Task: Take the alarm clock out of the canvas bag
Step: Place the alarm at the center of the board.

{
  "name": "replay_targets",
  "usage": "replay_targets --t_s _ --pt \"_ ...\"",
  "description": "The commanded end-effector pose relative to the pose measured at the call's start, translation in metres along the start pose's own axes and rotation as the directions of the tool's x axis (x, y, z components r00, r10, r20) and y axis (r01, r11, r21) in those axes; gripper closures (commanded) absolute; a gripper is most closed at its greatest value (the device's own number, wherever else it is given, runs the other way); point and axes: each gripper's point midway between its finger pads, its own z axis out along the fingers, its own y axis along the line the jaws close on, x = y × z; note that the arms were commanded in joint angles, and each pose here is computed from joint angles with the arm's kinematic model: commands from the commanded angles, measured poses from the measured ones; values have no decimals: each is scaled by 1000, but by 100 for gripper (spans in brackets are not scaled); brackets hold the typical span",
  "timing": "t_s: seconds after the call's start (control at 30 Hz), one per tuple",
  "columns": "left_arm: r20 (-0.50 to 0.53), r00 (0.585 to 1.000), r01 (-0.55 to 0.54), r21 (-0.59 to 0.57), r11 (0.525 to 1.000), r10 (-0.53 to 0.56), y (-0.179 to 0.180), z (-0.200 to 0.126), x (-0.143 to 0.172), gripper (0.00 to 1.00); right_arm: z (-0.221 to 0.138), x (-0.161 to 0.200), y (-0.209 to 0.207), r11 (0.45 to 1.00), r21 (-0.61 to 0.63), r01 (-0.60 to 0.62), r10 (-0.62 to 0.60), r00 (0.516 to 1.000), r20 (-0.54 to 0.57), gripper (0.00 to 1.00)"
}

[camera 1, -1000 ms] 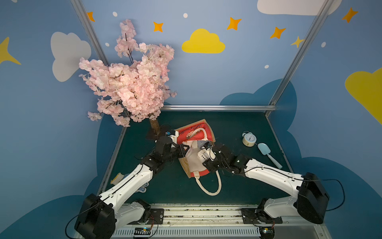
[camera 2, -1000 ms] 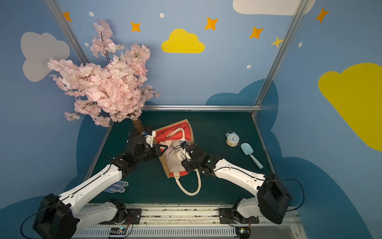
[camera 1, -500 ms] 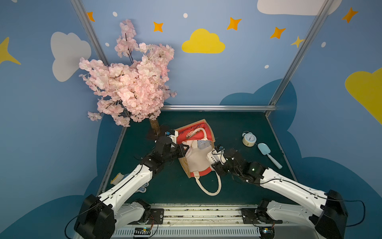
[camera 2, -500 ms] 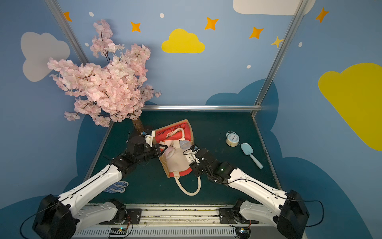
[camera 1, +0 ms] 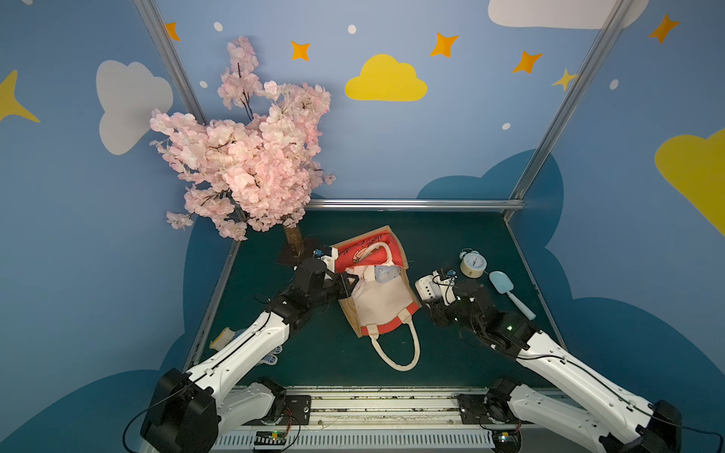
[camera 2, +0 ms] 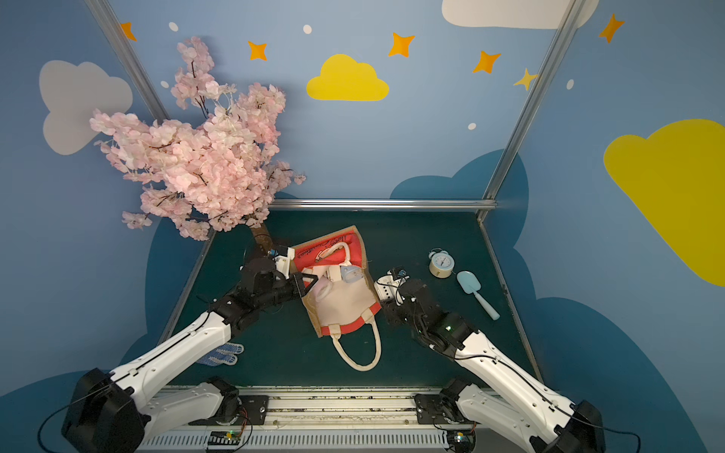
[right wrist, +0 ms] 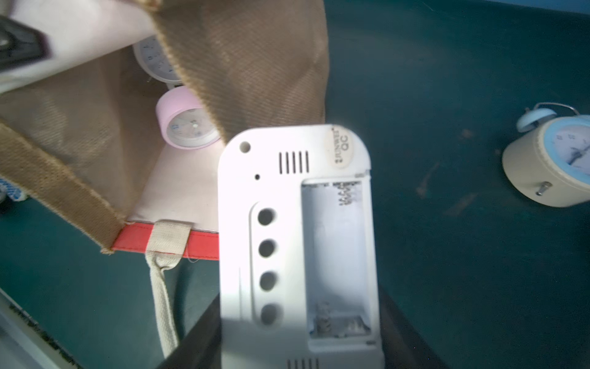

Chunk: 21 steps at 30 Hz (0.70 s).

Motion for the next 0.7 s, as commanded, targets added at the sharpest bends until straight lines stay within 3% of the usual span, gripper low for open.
replay_targets --t_s 0.0,0.67 --pt "19 1000 5 -21 1000 -5 4 -4 -4 89 -1 -1 -14 998 42 -38 39 999 -12 64" --pt "19 1000 -2 -24 1000 3 5 -6 -2 88 34 1 -79 959 225 -173 201 973 -111 63"
